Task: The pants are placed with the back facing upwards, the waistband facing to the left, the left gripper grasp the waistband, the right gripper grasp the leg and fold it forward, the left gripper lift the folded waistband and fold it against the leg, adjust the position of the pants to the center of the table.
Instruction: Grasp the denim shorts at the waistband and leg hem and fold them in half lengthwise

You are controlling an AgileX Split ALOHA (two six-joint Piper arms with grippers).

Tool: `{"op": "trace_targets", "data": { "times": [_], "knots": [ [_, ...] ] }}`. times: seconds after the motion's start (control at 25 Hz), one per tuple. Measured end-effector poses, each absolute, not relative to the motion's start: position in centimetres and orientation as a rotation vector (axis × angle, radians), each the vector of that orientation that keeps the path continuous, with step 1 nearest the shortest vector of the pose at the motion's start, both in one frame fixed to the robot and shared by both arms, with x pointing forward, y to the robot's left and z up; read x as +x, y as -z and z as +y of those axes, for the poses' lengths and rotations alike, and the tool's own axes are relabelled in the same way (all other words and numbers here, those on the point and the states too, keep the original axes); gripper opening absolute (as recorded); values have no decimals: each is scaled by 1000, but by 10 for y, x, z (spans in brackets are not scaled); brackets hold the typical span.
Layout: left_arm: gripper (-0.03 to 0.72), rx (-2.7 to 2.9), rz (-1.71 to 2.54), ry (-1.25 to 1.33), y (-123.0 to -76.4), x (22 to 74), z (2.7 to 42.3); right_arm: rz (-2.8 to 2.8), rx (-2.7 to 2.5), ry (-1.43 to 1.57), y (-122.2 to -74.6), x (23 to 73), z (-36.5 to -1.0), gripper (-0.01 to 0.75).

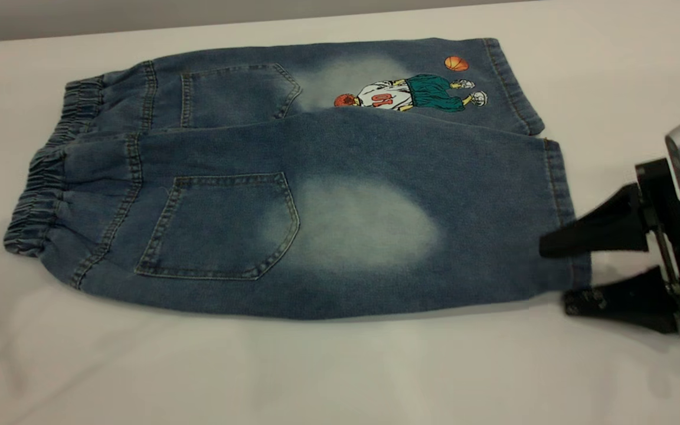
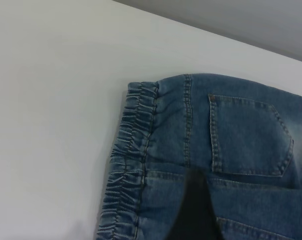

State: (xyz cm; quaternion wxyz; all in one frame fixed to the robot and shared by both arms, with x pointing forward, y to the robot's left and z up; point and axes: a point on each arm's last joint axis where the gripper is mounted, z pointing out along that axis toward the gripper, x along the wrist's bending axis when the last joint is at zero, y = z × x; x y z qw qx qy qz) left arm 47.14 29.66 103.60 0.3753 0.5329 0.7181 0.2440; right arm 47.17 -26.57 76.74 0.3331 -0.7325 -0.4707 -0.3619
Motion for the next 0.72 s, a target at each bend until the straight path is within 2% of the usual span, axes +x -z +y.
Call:
{"op": "trace_targets", "data": {
  "times": [0.28,0.72],
  "knots": [
    [499,1364,1838,-625,-1036,471,297,-1267,-1930,1018,-765,496,-271,464],
    [499,1364,1837,-625,-1036,471,297,-1218,-1879,1097,-770,499,-269,472]
  ]
}}
